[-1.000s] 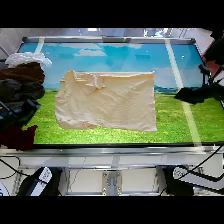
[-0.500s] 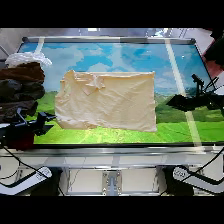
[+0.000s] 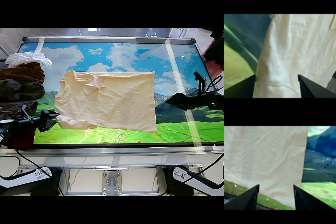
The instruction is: Fold the shirts.
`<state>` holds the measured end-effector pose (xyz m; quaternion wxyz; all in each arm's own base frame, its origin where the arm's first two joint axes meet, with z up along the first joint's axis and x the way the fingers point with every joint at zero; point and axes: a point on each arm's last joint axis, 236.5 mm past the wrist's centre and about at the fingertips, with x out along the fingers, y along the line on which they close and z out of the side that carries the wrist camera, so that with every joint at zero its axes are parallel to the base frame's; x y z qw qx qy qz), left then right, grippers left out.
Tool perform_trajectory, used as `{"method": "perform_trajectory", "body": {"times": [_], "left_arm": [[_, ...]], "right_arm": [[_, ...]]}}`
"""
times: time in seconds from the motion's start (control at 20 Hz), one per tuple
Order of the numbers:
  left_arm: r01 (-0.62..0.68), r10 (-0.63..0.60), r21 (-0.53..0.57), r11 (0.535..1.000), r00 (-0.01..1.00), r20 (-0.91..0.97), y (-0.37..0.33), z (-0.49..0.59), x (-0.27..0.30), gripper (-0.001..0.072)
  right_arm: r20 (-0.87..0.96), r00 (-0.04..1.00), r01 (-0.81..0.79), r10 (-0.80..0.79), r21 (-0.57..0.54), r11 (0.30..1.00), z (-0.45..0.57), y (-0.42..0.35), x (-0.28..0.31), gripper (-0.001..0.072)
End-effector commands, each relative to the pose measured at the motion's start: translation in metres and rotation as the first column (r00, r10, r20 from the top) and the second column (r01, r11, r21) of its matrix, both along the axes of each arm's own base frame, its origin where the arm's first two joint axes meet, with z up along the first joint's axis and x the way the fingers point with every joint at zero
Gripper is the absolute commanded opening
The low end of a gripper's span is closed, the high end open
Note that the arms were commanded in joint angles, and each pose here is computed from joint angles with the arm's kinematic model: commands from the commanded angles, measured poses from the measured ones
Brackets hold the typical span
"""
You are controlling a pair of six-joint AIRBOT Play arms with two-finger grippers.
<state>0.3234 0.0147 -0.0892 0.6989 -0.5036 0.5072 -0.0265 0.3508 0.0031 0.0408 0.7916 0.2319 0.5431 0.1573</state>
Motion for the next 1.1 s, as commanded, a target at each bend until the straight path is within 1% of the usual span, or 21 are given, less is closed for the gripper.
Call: {"method": "perform_trajectory", "body": {"times": [0.0,0.05,0.15,0.25,0.3,0.35,0.4,0.45,0.5,0.55,0.6,0.65,0.7,0.8,1.05], "left_arm": [[0.053,-0.053,0.002,0.999,0.999,0.000,-0.014,-0.003,0.008,0.0476],[0.065,-0.065,0.005,0.998,0.998,0.005,-0.017,-0.002,0.011,0.0398],[0.074,-0.074,0.018,0.997,0.997,0.024,-0.016,0.003,0.018,0.0012],[0.077,-0.079,0.026,0.997,0.996,0.044,-0.013,0.011,0.024,0.0013],[0.082,-0.084,0.028,0.996,0.995,0.054,-0.013,0.015,0.026,0.0012],[0.092,-0.093,0.025,0.995,0.994,0.063,-0.013,0.019,0.028,0.0013],[0.098,-0.100,0.024,0.995,0.993,0.070,-0.014,0.023,0.030,0.0013],[0.102,-0.103,0.024,0.995,0.992,0.076,-0.013,0.025,0.031,0.0012],[0.102,-0.104,0.027,0.994,0.991,0.079,-0.013,0.026,0.032,0.0012],[0.103,-0.104,0.028,0.994,0.991,0.081,-0.013,0.027,0.032,0.0013],[0.103,-0.105,0.027,0.994,0.991,0.082,-0.013,0.028,0.032,0.0012],[0.105,-0.107,0.026,0.994,0.991,0.082,-0.014,0.028,0.031,0.0012],[0.106,-0.108,0.024,0.994,0.991,0.082,-0.014,0.028,0.031,0.0012],[0.109,-0.111,0.022,0.994,0.991,0.081,-0.015,0.028,0.031,0.0012],[0.110,-0.112,0.022,0.994,0.990,0.081,-0.015,0.028,0.030,0.0013]], "right_arm": [[0.039,0.999,0.004,-0.004,-0.016,1.000,0.012,0.000,0.000,0.0475],[0.044,0.999,0.004,-0.002,-0.026,1.000,0.014,-0.001,-0.001,0.0474],[0.041,0.999,-0.001,0.004,-0.076,0.997,0.013,-0.008,-0.006,0.0475],[-0.005,1.000,-0.002,0.001,-0.164,0.986,0.002,-0.026,-0.017,0.0474],[-0.059,0.998,0.015,-0.028,-0.216,0.976,-0.011,-0.039,-0.027,0.0474],[-0.137,0.986,0.060,-0.092,-0.219,0.974,-0.032,-0.047,-0.043,0.0474],[-0.214,0.964,0.119,-0.158,-0.184,0.976,-0.056,-0.047,-0.061,0.0474],[-0.293,0.931,0.201,-0.219,-0.091,0.975,-0.081,-0.032,-0.078,0.0474],[-0.350,0.908,0.258,-0.232,0.030,0.966,-0.097,-0.008,-0.091,0.0474],[-0.385,0.895,0.293,-0.226,0.123,0.948,-0.108,0.013,-0.102,0.0474],[-0.422,0.875,0.328,-0.239,0.151,0.932,-0.122,0.024,-0.113,0.0475],[-0.451,0.857,0.347,-0.248,0.150,0.926,-0.133,0.030,-0.124,0.0477],[-0.493,0.834,0.367,-0.247,0.163,0.916,-0.140,0.037,-0.134,0.0499],[-0.542,0.805,0.410,-0.242,0.212,0.887,-0.145,0.053,-0.142,0.0499],[-0.497,0.784,0.545,-0.372,0.266,0.795,-0.152,0.049,-0.105,0.0498]]}}
